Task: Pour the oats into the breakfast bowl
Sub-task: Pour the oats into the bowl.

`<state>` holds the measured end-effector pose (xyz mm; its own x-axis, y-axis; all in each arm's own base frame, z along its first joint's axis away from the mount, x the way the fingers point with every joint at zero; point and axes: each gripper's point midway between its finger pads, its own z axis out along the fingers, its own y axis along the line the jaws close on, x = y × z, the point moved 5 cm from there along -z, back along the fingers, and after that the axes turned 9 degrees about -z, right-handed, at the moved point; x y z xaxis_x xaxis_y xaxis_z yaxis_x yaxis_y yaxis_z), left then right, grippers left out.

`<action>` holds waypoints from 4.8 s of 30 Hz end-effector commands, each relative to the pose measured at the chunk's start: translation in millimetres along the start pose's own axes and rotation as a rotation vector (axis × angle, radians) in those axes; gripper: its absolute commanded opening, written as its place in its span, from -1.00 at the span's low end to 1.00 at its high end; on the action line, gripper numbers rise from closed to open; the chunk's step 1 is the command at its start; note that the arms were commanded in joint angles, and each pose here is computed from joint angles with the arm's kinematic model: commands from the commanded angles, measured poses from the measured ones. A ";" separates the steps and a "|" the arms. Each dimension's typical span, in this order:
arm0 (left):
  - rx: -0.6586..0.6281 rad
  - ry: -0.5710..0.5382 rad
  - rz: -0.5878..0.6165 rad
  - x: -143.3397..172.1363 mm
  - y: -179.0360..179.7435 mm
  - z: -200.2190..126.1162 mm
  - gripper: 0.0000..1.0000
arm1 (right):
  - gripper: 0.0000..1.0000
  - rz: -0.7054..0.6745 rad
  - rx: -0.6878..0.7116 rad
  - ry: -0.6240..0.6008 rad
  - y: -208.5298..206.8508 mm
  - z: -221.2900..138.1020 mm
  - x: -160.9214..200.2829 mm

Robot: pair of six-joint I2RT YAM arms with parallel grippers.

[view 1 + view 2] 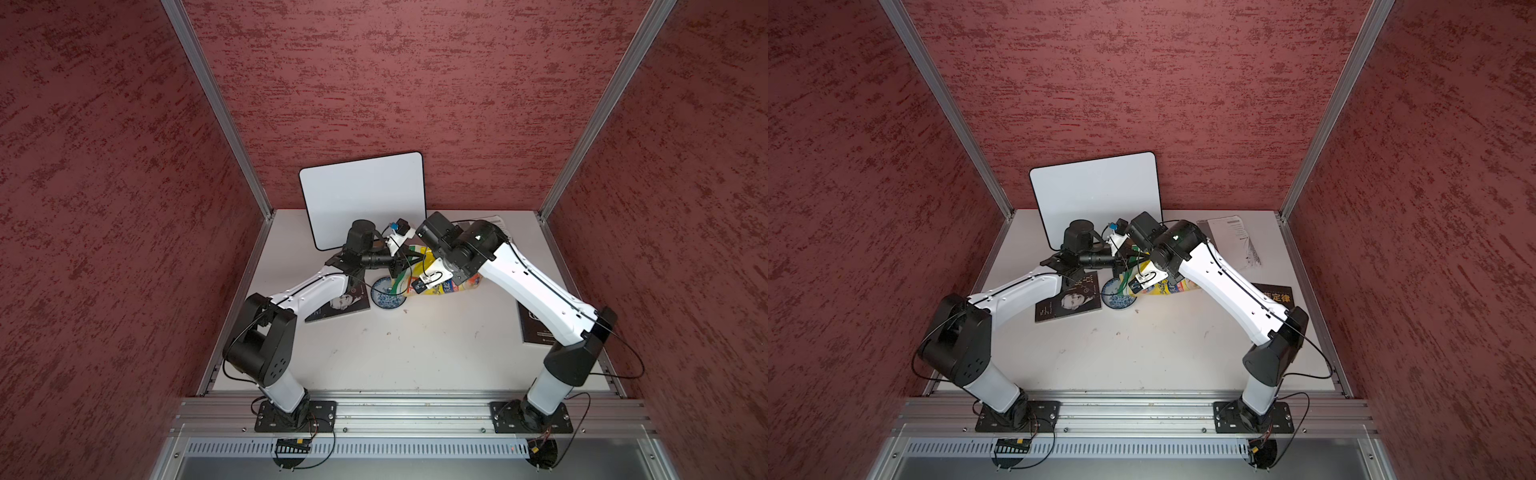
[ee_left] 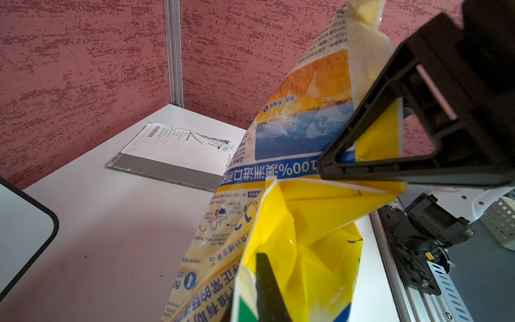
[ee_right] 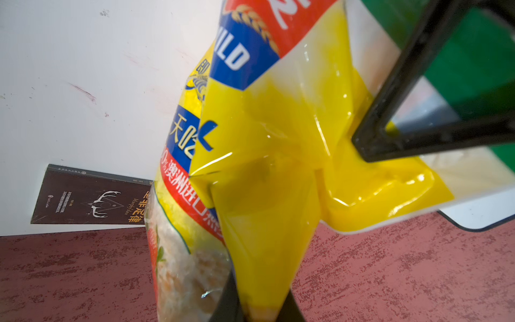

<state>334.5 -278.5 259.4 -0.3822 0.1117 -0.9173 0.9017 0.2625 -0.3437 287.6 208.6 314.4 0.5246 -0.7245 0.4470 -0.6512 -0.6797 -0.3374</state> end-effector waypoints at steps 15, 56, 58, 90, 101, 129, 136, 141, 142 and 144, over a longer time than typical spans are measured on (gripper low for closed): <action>-0.004 -0.066 0.032 -17.7 -19.2 -11.0 -0.87 | -1.00 0.047 0.212 0.216 -30.0 -43.3 34.3; -0.083 -0.094 0.028 -2.6 -5.6 -6.7 -0.86 | -1.00 0.015 0.249 0.278 -41.6 -38.8 42.6; -0.088 -0.097 0.029 0.3 -4.5 -7.5 -0.86 | -1.00 0.039 0.295 0.280 -45.8 -47.3 46.7; -0.187 -0.159 0.028 10.3 11.8 -21.1 -0.86 | -1.00 0.028 0.325 0.281 -59.7 -35.9 35.0; -0.195 -0.163 0.012 16.5 15.2 -21.7 -0.86 | -1.00 0.026 0.375 0.269 -64.9 -42.2 36.3; -0.190 -0.199 0.013 8.5 15.9 -19.9 -0.86 | -1.00 0.048 0.434 0.325 -76.0 -52.2 50.0; -0.179 -0.197 0.014 4.9 13.8 -17.7 -0.87 | -1.00 0.100 0.399 0.285 -60.4 -43.3 53.5; -0.171 -0.195 0.024 0.2 10.0 -16.7 -0.87 | -1.00 0.120 0.401 0.279 -53.6 -38.5 58.2; -0.170 -0.194 0.024 -0.6 9.4 -16.2 -0.87 | -1.00 0.123 0.410 0.276 -53.9 -40.6 59.1; -0.168 -0.197 0.027 -2.8 8.2 -15.5 -0.87 | -1.00 0.123 0.430 0.280 -55.7 -44.8 61.4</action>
<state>342.0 -255.7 257.7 -0.2905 -0.0724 -0.9541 0.8455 0.4475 -0.2914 327.8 219.4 319.3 0.4749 -0.6450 0.5987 -0.4946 -0.7583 -0.4247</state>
